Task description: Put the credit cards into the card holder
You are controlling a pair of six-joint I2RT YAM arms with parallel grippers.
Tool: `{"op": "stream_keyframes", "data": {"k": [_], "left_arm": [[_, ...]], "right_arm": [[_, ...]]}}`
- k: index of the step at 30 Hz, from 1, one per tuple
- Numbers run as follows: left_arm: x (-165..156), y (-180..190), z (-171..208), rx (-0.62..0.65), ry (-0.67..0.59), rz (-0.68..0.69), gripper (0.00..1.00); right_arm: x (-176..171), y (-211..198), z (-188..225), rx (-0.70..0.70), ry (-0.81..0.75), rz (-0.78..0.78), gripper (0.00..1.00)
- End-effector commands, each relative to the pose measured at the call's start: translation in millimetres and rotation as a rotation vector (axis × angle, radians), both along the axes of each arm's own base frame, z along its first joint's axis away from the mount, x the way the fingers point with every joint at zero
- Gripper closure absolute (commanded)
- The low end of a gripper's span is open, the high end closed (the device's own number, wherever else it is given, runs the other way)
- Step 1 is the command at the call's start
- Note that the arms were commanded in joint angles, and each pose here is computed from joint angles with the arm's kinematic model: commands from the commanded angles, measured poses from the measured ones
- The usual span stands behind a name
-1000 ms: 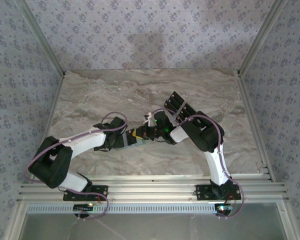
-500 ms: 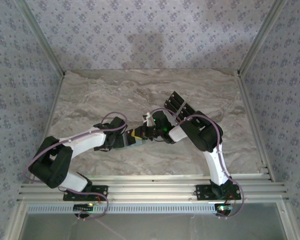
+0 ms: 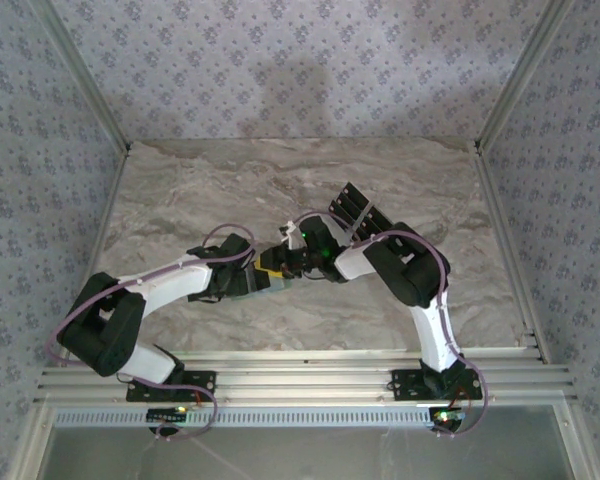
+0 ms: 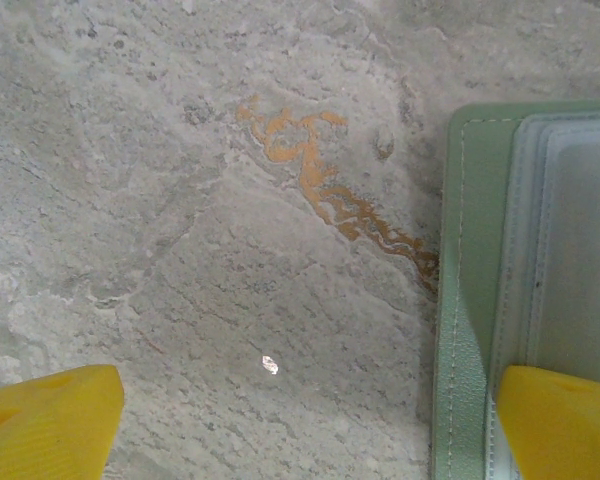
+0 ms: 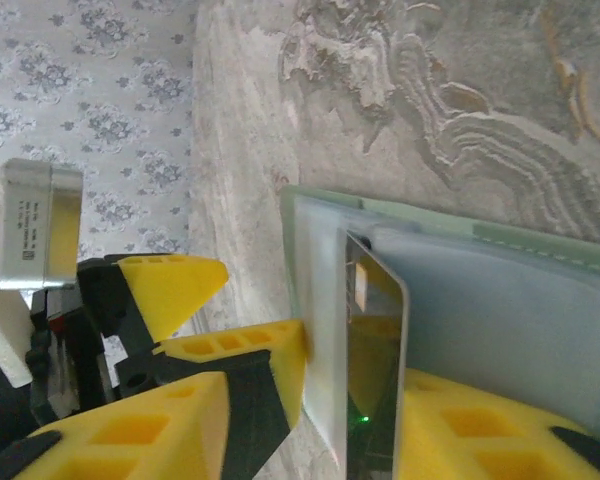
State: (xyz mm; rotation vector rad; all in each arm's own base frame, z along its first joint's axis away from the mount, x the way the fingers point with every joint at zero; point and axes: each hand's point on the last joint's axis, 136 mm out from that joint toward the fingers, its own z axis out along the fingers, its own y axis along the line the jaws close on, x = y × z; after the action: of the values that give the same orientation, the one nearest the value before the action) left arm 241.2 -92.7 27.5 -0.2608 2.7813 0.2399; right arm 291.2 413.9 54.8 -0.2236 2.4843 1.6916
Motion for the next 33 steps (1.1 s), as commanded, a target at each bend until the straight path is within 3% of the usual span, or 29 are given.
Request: {"op": "stream_keyframes", "data": {"k": [1, 6, 11, 20, 28, 33], "left_arm": [[0.2, 1.0, 2.7, -0.004, -0.001, 0.015, 0.03], [6.6, -3.3, 13.3, -0.030, -0.034, 0.020, 0.03], [13.0, -5.0, 26.9, -0.062, -0.070, 0.032, 0.03], [15.2, 9.9, 30.8, -0.093, -0.075, 0.092, 0.03], [14.6, 3.3, 18.9, -0.117, -0.049, 0.074, 0.03], [14.3, 1.7, 16.4, -0.125, -0.043, 0.071, 0.03]], "right_arm": [[-10.4, -23.4, -33.9, -0.174, 0.077, -0.009, 0.47], [-9.4, -30.5, -19.1, -0.230, 0.031, 0.010, 0.37], [-7.8, -38.3, -6.2, -0.289, -0.011, 0.015, 0.36], [-5.7, -49.9, 0.8, -0.387, -0.054, 0.034, 0.39], [-0.8, -38.2, 37.8, -0.298, -0.165, 0.079, 0.38], [7.7, -50.7, 32.9, -0.399, -0.169, 0.050, 0.47]]}}
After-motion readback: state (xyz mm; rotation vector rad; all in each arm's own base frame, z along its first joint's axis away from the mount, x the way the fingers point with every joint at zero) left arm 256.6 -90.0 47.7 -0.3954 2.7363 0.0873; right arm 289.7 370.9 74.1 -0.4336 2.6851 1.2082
